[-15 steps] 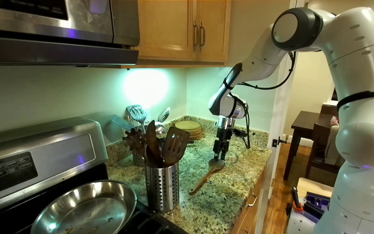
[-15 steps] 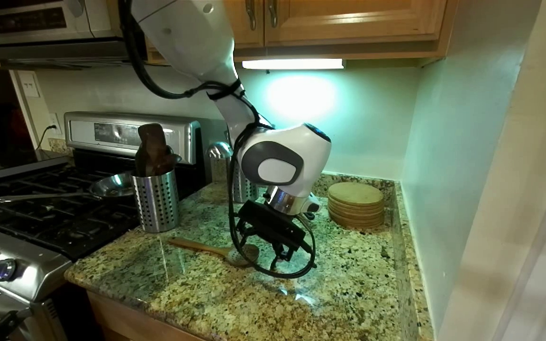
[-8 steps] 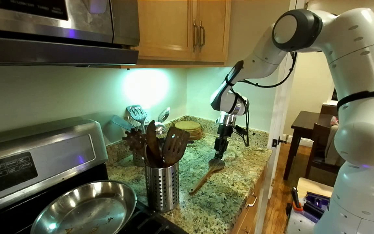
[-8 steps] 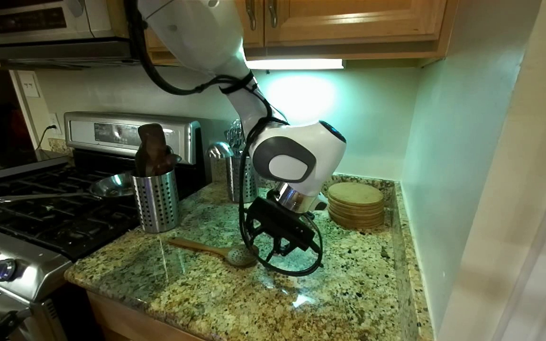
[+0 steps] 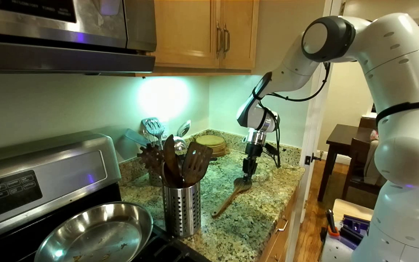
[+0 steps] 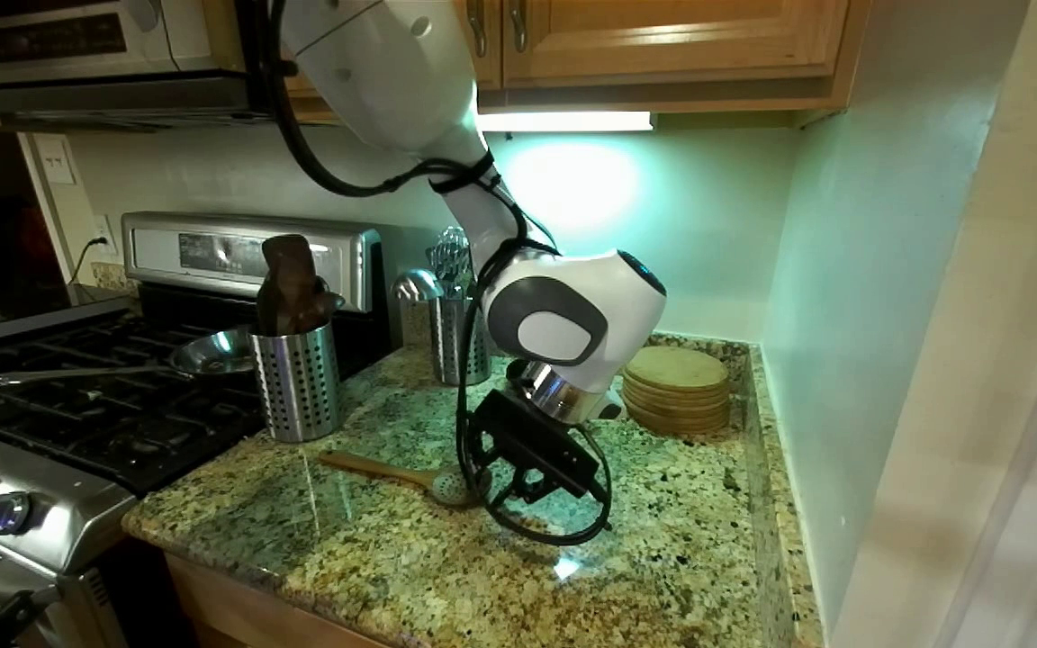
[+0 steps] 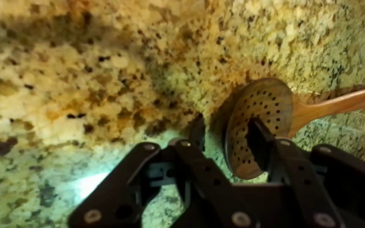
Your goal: Pick up the wooden spoon from the counter and put it in the metal container
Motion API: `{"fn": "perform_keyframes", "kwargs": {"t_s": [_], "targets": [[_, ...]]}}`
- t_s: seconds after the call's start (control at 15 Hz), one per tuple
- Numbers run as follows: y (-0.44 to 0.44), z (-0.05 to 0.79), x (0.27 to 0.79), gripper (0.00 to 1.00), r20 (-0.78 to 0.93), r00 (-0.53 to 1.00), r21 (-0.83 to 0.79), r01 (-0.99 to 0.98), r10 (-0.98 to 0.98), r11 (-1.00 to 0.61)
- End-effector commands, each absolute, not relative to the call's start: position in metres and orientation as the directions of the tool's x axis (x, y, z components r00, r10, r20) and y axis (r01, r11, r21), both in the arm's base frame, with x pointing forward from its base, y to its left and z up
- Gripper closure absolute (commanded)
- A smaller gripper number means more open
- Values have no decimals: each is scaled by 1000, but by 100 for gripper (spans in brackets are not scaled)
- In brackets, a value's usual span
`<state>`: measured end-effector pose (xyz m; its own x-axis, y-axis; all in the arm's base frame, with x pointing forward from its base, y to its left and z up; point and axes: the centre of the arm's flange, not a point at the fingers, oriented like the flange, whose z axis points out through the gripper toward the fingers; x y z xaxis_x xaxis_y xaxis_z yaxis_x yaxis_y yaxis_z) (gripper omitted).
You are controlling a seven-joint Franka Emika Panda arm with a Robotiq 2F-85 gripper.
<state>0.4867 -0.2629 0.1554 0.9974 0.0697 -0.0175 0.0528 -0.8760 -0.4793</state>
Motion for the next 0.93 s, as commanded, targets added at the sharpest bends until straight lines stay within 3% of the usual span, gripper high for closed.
{"fn": "perform_keyframes", "kwargs": {"t_s": [0.0, 0.13, 0.2, 0.4, 0.6, 0.87], "targets": [[-270, 155, 485, 35, -8, 998, -522, 51, 65, -852], [-270, 156, 485, 68, -8, 998, -529, 46, 59, -848], [-271, 155, 485, 70, -8, 998, -529, 44, 56, -848], [-273, 156, 485, 90, -7, 999, -527, 40, 51, -849], [-273, 155, 485, 95, -8, 999, -530, 35, 46, -847], [-275, 158, 484, 91, -6, 999, -543, 25, 33, -839]]}}
